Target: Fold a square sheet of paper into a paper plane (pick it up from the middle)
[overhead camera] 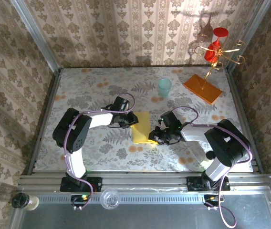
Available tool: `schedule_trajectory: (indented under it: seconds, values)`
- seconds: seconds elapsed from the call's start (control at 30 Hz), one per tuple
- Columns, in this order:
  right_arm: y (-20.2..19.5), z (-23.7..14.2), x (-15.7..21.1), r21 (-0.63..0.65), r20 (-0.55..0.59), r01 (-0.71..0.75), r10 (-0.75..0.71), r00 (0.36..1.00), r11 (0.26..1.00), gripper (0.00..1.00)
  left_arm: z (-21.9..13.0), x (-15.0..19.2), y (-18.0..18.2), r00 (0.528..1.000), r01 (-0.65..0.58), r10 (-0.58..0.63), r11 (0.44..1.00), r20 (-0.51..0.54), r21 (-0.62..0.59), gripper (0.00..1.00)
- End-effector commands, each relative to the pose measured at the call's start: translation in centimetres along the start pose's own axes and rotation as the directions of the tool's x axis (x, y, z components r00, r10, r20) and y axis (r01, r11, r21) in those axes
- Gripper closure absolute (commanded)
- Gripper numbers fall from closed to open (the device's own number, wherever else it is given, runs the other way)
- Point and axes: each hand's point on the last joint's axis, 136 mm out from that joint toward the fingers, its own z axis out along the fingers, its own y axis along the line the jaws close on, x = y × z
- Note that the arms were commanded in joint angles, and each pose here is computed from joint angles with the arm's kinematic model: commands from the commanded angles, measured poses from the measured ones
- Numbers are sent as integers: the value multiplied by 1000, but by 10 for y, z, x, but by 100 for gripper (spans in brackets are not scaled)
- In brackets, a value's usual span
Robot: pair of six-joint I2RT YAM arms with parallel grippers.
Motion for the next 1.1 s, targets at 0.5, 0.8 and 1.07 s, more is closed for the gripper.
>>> schedule_trajectory:
  seconds: [0.5, 0.8, 1.07]
  values:
    - [10, 6, -16, -29, 20, -41, 41, 999, 999, 83, 6, 10, 9, 999, 14, -16, 999, -41, -35, 80]
    - [2, -2, -12, -6, 35, -49, 50, 998, 999, 87, -18, -8, -27, 998, -68, 68, 996, 5, 55, 74]
    - [-2, -11, -8, 21, 28, -38, 38, 999, 999, 90, -28, -23, -22, 996, -84, 82, 993, 38, 77, 72]
